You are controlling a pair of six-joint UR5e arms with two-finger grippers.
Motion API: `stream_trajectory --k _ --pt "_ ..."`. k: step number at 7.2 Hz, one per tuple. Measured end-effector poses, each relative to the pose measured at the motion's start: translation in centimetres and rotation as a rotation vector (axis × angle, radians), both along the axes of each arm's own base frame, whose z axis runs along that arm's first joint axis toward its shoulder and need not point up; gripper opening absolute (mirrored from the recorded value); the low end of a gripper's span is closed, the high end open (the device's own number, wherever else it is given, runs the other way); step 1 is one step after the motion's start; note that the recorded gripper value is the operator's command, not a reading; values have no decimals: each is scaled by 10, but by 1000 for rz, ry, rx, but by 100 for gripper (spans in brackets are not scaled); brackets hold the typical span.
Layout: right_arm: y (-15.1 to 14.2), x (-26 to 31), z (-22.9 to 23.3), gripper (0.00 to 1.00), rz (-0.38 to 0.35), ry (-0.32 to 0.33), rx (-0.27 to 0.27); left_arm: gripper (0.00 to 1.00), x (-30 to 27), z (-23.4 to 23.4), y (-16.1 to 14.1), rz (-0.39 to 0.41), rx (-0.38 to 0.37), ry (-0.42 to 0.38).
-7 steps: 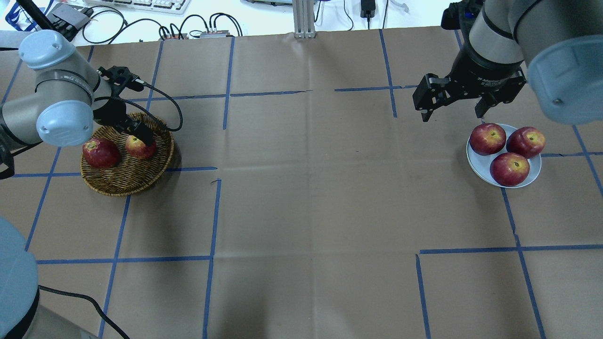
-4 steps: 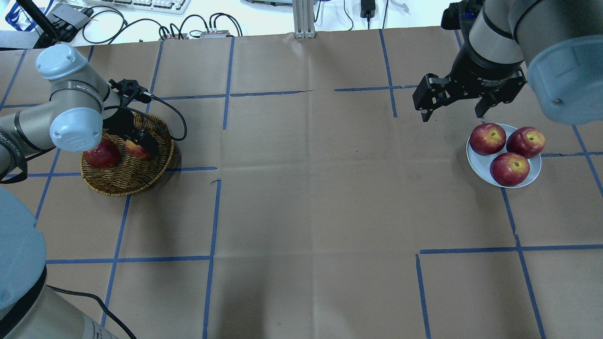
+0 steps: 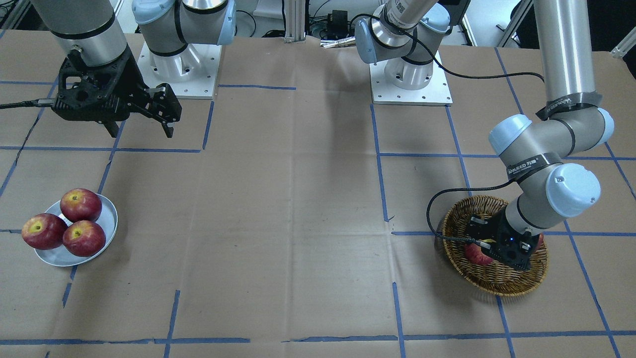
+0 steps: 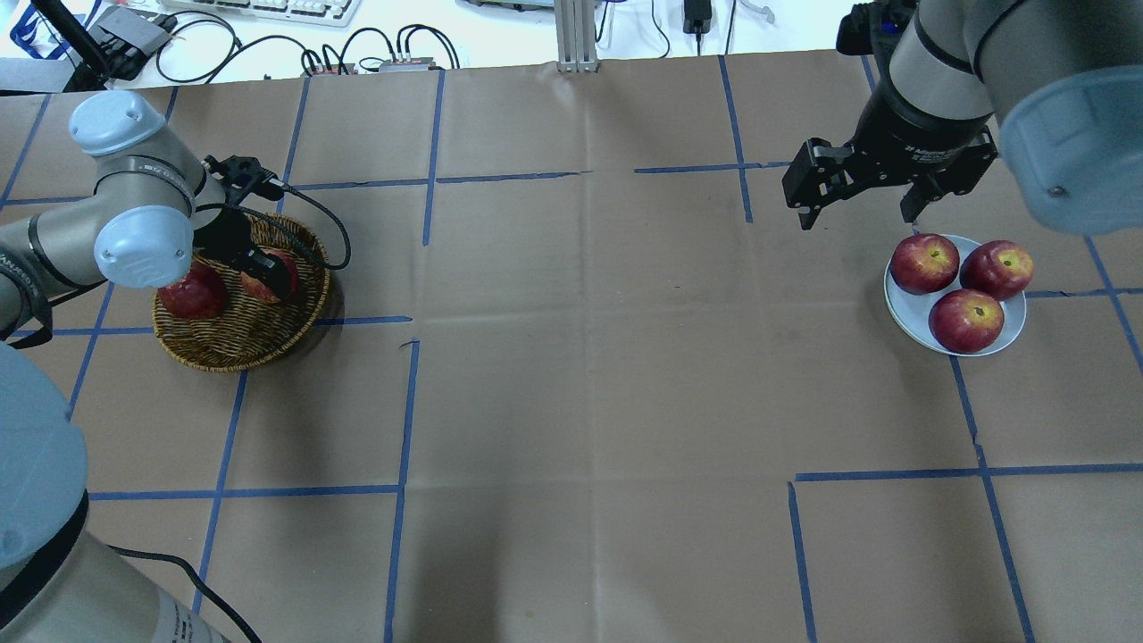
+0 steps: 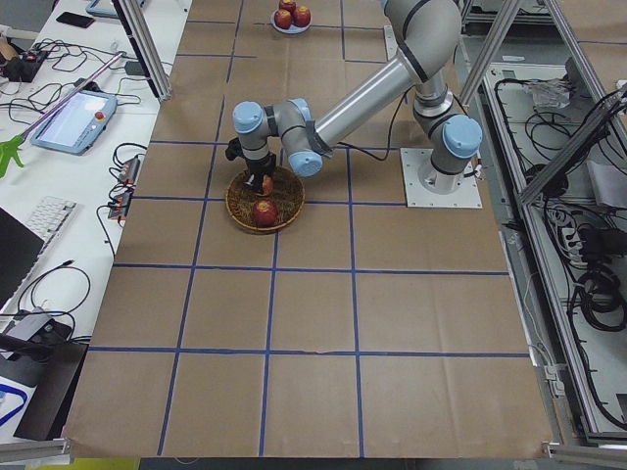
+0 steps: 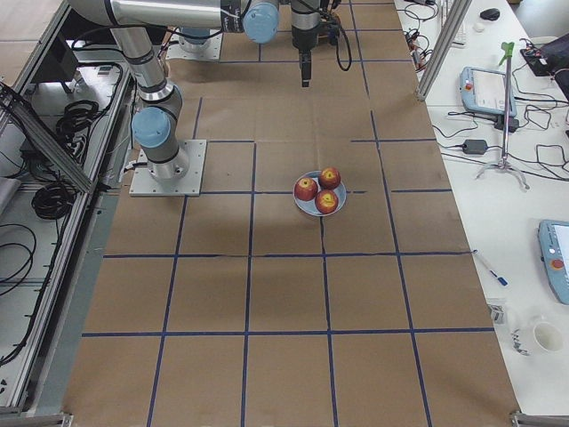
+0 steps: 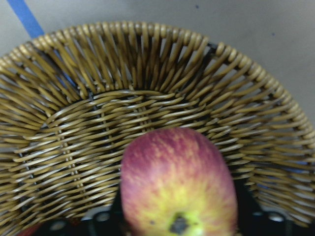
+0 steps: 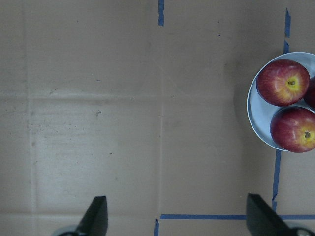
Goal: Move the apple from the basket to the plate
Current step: 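Lift the apple with the left gripper and carry it toward the table center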
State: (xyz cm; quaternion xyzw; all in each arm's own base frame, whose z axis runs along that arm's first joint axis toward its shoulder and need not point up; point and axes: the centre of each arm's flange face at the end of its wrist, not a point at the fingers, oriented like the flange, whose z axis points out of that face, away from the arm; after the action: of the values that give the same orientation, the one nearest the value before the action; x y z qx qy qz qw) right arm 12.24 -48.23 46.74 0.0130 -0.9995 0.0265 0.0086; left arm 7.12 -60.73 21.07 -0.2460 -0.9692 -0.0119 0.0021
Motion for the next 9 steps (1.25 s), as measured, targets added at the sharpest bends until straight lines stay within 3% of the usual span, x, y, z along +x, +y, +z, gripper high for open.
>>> stream_trajectory --k 2,4,7,9 --pt "0 0 0 100 0 0 0 31 -26 52 -1 12 -54 -22" --pt "0 0 0 100 0 0 0 31 -111 85 6 97 -84 -21" --pt "0 0 0 100 0 -1 1 32 -264 84 36 287 -86 -4" --pt "0 0 -1 100 0 0 2 32 -341 52 58 366 -50 -6"
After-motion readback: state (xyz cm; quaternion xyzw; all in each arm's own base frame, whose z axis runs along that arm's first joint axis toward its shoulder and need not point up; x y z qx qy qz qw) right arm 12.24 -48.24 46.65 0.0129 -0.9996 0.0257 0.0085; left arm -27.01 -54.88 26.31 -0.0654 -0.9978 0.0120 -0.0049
